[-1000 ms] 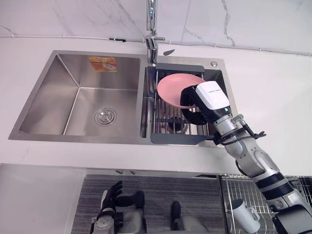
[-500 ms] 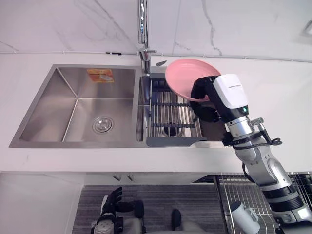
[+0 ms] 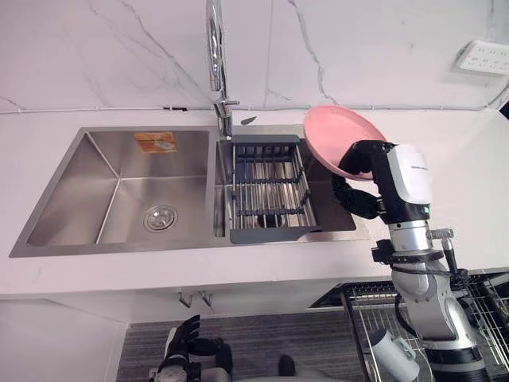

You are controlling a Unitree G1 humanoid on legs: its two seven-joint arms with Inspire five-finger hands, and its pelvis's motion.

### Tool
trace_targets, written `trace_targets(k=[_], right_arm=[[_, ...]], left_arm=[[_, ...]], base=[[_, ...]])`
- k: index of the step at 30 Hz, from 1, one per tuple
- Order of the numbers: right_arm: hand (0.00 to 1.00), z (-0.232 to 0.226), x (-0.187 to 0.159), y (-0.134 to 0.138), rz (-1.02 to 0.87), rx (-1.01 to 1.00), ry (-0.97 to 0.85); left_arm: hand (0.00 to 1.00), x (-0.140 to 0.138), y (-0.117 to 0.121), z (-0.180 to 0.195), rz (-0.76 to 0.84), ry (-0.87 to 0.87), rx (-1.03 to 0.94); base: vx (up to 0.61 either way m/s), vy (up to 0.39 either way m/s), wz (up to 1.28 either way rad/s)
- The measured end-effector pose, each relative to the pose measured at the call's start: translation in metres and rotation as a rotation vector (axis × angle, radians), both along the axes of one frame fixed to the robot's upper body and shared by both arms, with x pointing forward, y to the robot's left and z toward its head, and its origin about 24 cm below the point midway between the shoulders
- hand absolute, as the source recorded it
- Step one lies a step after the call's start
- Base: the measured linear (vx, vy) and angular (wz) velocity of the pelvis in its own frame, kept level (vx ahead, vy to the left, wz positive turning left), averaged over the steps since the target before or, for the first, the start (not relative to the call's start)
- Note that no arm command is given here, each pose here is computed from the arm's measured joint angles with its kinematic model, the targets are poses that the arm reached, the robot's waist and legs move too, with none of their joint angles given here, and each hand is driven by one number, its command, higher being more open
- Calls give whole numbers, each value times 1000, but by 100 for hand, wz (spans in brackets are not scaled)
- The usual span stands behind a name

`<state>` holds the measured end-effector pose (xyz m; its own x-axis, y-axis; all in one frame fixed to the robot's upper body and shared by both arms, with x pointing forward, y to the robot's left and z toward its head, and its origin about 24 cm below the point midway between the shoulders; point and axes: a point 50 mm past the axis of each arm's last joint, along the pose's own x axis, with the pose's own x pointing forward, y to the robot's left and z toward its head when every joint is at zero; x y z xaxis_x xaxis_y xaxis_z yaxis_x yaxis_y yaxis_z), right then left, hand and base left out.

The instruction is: Walk over to the sink, pick up the cup, carry it to the dishwasher, place the cup inside the dishwasher, then close the dishwasher door

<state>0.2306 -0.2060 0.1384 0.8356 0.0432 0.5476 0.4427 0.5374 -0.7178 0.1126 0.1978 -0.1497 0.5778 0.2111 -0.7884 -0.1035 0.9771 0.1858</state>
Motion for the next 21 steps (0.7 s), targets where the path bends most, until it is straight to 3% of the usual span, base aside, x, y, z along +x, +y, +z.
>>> trace_targets(k=[11,17,21], right_arm=[[30,-11,-24,-8,-82,109,4],[30,-20,-30,-17,-169,147,34],[30,-31,-28,-28,-260,137,94]], left_arm=[[90,0,-2,0,-42,3,13],[90,2,-4,1,-36,-4,12],[90,0,5,0,91,9,5]], base=[[-12,9,-11],[1,48,-89],[-46,92,-121]])
